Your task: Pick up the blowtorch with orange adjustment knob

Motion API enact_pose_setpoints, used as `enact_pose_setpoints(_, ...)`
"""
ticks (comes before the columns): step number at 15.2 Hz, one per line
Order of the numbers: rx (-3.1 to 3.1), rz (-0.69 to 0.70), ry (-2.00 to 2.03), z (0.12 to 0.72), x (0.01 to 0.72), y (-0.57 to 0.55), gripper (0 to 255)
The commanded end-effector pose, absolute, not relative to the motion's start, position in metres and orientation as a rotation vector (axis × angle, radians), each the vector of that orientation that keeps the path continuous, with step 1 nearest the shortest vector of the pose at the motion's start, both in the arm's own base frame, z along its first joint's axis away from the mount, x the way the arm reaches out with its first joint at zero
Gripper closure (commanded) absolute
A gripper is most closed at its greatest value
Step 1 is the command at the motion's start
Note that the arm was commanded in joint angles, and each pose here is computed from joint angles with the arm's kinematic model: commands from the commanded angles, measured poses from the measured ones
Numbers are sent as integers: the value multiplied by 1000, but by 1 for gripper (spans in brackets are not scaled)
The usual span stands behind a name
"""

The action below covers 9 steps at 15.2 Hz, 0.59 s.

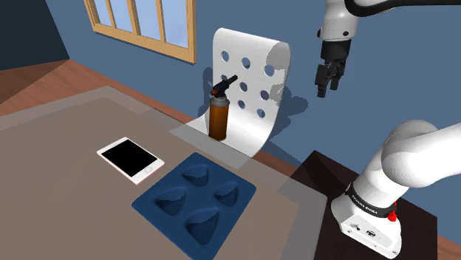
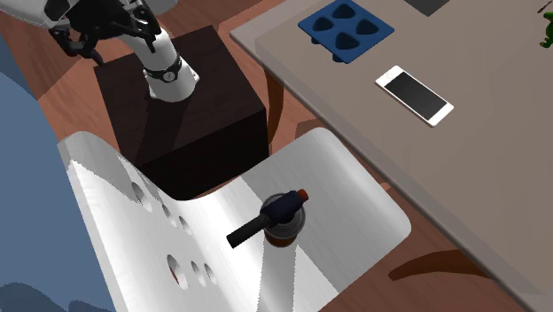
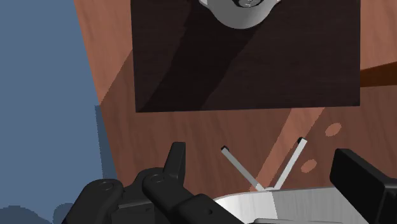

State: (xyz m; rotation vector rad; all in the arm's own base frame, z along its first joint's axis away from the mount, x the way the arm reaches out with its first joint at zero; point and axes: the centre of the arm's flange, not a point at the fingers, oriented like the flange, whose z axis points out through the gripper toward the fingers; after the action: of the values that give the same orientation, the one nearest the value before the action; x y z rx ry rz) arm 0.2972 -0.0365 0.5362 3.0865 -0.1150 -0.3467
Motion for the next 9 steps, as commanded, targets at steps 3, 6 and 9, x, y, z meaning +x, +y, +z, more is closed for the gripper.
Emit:
enact_pose_setpoints(3,3079,-319,-243,531,310,-16,0)
enact_pose_setpoints(6,3057,-277,-434,523,332,12,0)
enact_pose_setpoints(9,3023,-234,-622,515,357,36,0)
